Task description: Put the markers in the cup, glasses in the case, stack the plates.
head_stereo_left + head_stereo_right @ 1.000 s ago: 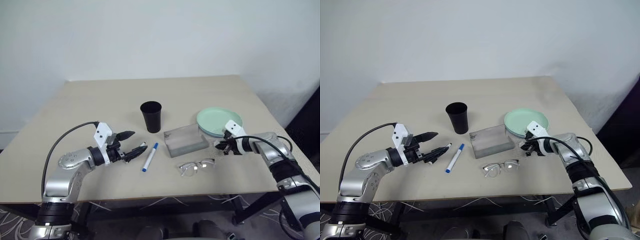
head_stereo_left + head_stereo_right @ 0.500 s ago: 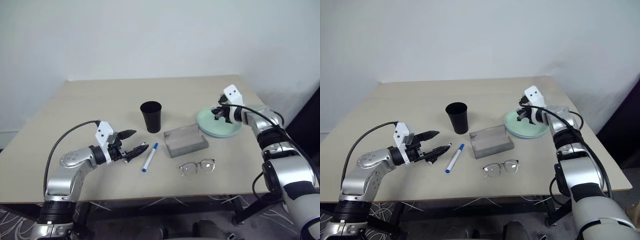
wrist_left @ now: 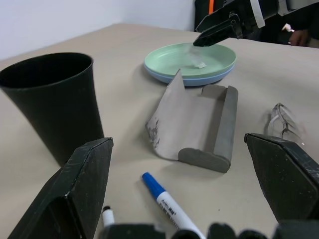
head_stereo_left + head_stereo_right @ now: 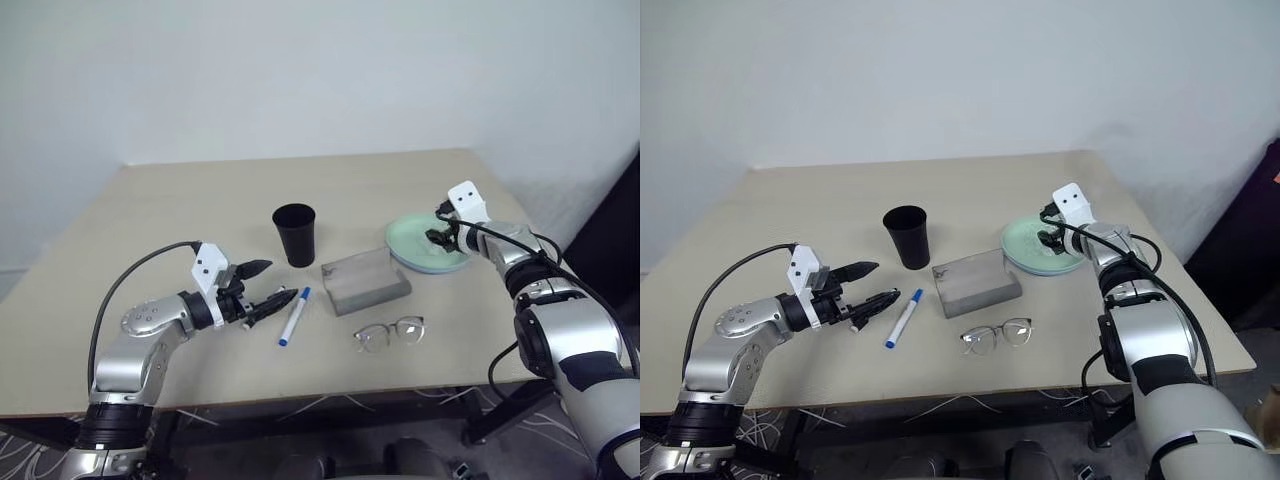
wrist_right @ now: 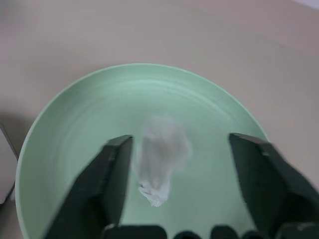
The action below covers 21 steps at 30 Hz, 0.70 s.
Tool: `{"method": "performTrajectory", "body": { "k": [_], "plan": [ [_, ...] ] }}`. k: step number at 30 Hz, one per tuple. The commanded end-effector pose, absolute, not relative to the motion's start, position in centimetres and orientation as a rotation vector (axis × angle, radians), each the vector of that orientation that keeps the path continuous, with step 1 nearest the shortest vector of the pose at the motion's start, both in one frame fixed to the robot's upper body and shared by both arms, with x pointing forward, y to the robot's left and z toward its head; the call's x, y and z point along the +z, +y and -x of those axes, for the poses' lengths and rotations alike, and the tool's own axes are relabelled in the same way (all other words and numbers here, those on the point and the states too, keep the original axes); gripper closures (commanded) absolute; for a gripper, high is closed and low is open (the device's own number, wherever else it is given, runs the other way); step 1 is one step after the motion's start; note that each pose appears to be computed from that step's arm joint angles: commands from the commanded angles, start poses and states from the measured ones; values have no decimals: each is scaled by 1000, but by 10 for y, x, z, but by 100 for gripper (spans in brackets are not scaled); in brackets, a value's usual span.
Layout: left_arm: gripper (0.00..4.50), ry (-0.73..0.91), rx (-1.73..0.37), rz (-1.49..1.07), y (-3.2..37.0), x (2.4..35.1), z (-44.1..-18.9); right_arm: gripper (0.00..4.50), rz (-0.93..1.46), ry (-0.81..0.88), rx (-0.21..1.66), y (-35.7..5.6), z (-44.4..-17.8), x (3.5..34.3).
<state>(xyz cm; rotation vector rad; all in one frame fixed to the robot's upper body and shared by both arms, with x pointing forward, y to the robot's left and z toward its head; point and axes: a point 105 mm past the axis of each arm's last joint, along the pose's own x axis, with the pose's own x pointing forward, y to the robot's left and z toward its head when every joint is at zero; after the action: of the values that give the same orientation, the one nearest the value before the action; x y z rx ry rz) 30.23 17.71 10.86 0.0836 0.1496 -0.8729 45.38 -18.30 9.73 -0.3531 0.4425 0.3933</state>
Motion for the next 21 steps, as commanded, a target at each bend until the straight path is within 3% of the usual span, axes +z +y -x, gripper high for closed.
{"method": "performTrajectory", "body": {
  "k": [1, 10, 17, 21],
  "plan": [
    [0, 102, -878, -115, 175, 122, -303, 5, 369, 366, 388, -183, -462, 124],
    [0, 132, -912, -196, 165, 119, -309, 5, 358, 269, 469, -206, -456, 160],
    [0, 157, -983, -277, 144, 122, -317, 5, 300, 197, 729, -228, -414, 203],
    [0, 200, -1004, -336, 130, 121, -322, 5, 280, 230, 828, -237, -387, 211]
  ]
}}
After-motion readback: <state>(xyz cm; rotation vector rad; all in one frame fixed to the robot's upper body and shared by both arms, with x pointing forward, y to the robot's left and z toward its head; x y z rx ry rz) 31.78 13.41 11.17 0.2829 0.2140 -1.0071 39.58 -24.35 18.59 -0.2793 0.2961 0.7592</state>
